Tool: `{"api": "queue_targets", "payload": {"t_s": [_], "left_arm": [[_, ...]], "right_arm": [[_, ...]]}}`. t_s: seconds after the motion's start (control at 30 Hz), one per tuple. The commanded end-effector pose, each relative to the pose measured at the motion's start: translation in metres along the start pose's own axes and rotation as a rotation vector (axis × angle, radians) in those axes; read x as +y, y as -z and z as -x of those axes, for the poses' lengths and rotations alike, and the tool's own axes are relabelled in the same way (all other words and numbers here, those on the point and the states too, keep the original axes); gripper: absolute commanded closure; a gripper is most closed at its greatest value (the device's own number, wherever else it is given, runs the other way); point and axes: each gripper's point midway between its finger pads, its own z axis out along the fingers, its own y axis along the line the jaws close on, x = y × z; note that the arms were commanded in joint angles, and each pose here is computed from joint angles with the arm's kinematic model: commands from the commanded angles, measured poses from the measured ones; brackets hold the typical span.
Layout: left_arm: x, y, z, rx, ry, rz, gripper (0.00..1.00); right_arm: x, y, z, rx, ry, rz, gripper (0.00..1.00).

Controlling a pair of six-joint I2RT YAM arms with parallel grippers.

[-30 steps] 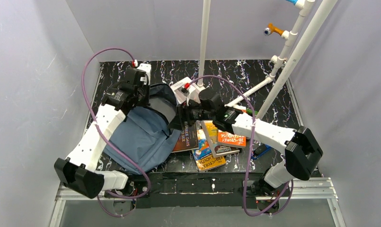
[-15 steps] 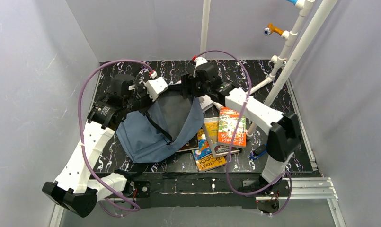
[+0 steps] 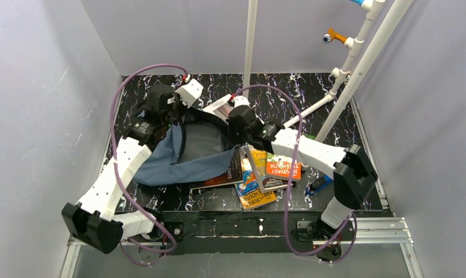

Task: Pack the student bag
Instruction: Adjust the student bag at the center of the board.

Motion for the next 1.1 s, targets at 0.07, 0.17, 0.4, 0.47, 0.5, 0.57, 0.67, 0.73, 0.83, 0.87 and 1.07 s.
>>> {"api": "queue_targets", "payload": {"t_s": [0.07,0.17,0.4,0.47,0.5,0.57,0.67,0.73,0.83,0.87,1.07], "left_arm": [[0.094,-0.008,0.065,-0.121,-0.04,0.396,1.0],[0.084,-0.024,0.056,-0.059,-0.103,0.344,1.0],[0.057,-0.027,-0.041,0.109,-0.082,0.387,1.0],[0.061,-0.019,-0.059,0.111,-0.011,0.443,1.0],[0.063,-0.015,-0.07,0.117,0.025,0.476,1.0],[0.072,-0.008,-0.077,0.1,0.094,0.531,1.0],[0.075,-0.006,-0.086,0.055,0.174,0.552,1.0],[0.075,-0.003,-0.086,0.002,0.21,0.551,1.0],[0.073,0.004,-0.071,-0.131,0.197,0.539,1.0],[0.071,0.008,-0.065,-0.167,0.189,0.522,1.0],[0.063,0.021,-0.061,-0.233,0.198,0.501,1.0]], "right_arm": [[0.078,0.054,-0.003,-0.211,-0.307,0.174,0.99],[0.097,0.053,-0.013,-0.27,-0.41,0.218,0.99],[0.159,0.015,-0.045,-0.137,-0.337,0.35,0.98],[0.179,0.01,-0.057,-0.081,-0.312,0.426,0.92],[0.189,0.01,-0.06,-0.061,-0.306,0.455,0.91],[0.205,0.011,-0.067,-0.038,-0.277,0.496,0.87],[0.231,0.026,-0.071,-0.056,-0.199,0.551,0.76],[0.244,0.035,-0.077,-0.051,-0.161,0.596,0.7],[0.258,0.044,-0.09,-0.015,-0.111,0.68,0.58],[0.26,0.046,-0.093,-0.006,-0.096,0.704,0.53],[0.221,0.05,-0.079,-0.029,0.048,0.605,0.22]]}}
